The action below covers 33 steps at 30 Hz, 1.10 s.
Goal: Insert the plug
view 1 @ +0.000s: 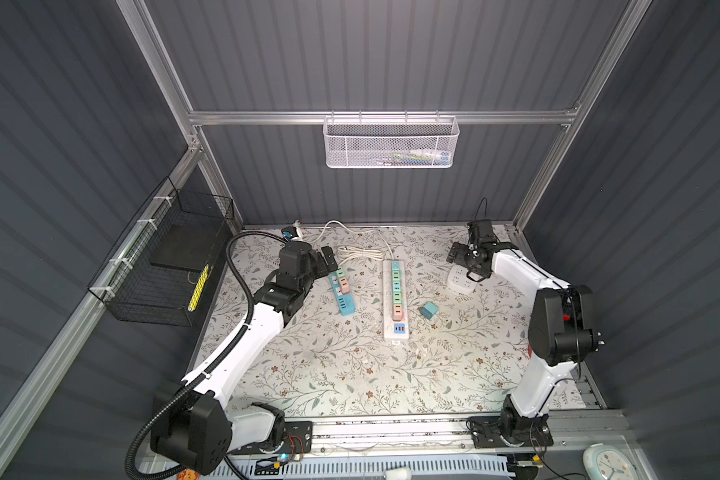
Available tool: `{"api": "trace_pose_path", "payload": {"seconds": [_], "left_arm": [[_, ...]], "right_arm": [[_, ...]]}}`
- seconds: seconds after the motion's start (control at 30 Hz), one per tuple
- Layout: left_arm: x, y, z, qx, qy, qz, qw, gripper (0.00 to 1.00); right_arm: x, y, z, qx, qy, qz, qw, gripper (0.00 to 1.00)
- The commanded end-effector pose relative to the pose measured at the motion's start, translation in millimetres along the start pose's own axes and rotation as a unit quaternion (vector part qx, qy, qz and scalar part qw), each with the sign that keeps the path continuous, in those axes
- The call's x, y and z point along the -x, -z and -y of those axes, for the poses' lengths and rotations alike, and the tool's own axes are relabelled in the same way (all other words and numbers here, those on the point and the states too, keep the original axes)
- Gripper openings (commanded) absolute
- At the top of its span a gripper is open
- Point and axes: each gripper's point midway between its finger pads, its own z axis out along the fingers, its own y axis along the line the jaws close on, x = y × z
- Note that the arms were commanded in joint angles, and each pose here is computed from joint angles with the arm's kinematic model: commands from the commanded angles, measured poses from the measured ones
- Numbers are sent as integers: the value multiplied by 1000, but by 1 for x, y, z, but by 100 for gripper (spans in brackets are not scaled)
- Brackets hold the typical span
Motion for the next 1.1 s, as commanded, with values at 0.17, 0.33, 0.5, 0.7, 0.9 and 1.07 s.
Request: {"api": "trace_pose_path", "payload": {"seconds": [0.17, 0.33, 0.5, 0.7, 0.9, 1.07], "left_arm": [[-1, -4, 2, -3, -10, -5, 1000, 100], [1, -2, 3, -4, -12, -1, 1000, 100], [-1, -3, 3, -6, -11, -4, 1000, 100], [0, -3, 4, -6, -13, -4, 1000, 100], [3, 0, 4, -8, -13, 0, 1000, 100], [4, 1, 5, -10, -12, 1, 1000, 100]], "right_arm": [[6, -41, 11, 12, -2, -68, 998, 99], [-4, -52, 19, 16, -17, -81, 996, 99], [-18, -58, 11, 48, -15, -98, 994, 98], [-30, -61, 12, 49, -10, -114, 992, 97], [-62, -49, -2, 90, -20, -129, 987, 96], [-77, -37, -15, 123, -42, -125, 984, 96]]}}
